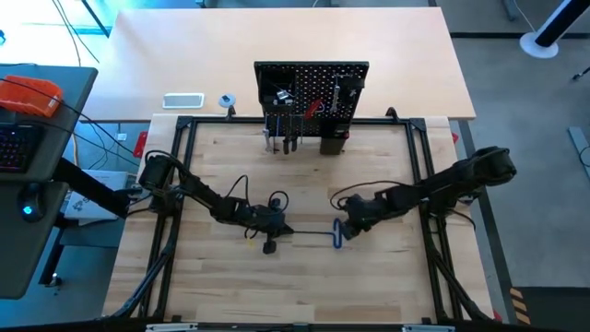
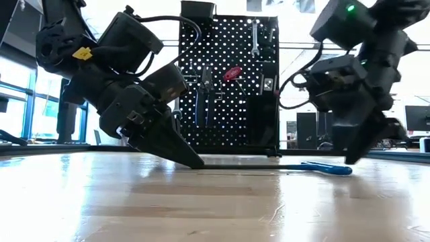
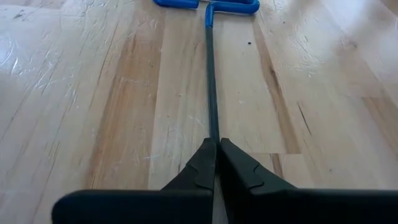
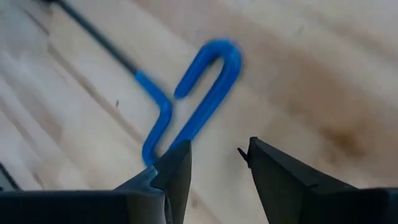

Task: Hang tools onto peg board
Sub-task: Put the pick tool into the bottom bin on the pegboard

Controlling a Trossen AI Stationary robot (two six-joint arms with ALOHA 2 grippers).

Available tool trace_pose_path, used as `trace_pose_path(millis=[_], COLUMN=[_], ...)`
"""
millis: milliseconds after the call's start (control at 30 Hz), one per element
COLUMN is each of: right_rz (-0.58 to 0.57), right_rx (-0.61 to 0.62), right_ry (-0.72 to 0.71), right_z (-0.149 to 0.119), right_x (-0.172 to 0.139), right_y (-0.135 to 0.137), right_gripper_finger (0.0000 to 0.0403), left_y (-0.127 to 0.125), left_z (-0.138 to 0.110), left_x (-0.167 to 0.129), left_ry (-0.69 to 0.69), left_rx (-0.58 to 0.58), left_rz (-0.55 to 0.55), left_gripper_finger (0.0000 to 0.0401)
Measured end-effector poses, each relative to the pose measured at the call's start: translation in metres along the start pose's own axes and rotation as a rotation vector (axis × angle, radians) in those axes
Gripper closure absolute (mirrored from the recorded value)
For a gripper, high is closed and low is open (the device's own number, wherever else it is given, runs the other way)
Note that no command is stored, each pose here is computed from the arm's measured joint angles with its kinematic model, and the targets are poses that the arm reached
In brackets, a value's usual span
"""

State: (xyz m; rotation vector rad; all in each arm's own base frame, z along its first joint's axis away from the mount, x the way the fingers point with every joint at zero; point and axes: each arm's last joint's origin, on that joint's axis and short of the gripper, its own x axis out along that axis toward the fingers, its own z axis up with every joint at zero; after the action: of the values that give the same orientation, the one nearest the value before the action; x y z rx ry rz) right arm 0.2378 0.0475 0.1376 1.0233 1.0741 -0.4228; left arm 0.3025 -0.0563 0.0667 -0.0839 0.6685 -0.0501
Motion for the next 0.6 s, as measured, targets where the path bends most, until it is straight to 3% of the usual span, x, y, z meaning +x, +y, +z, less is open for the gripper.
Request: trace_pose_path(millis=[167,333,500,600], right_rz=[0.022,0.049,-0.010,0.047], right_rx=[0.045,0.078,0.108,0.116], right_ry=[-0.032,-0.093,-0.077,-0.098], right_z=[-0.015,-0.013,-0.011,-0.005], right_x=[0.003,0.004,0.024,0.040], right_y=[0.009,0.012,0.007,0.010], right_gripper_finger=[0.0245,0.0245,0.0245,0.0245], left_y=[0.000,-0.002,-0.002,-0.004], left_z=[0.000,0.001,0.001,0.001], left_x=[0.000,0.000,0.000,0.000], left_ry=[-0.006,-0.013,-0.016,-0.025], left_rx=[-0.018,-0.012,-0.014,-0.012], left_rz=[0.005,0.007,0.010,0.006], left_gripper_finger=[0.0400,0.0400,0.0400,0.0401])
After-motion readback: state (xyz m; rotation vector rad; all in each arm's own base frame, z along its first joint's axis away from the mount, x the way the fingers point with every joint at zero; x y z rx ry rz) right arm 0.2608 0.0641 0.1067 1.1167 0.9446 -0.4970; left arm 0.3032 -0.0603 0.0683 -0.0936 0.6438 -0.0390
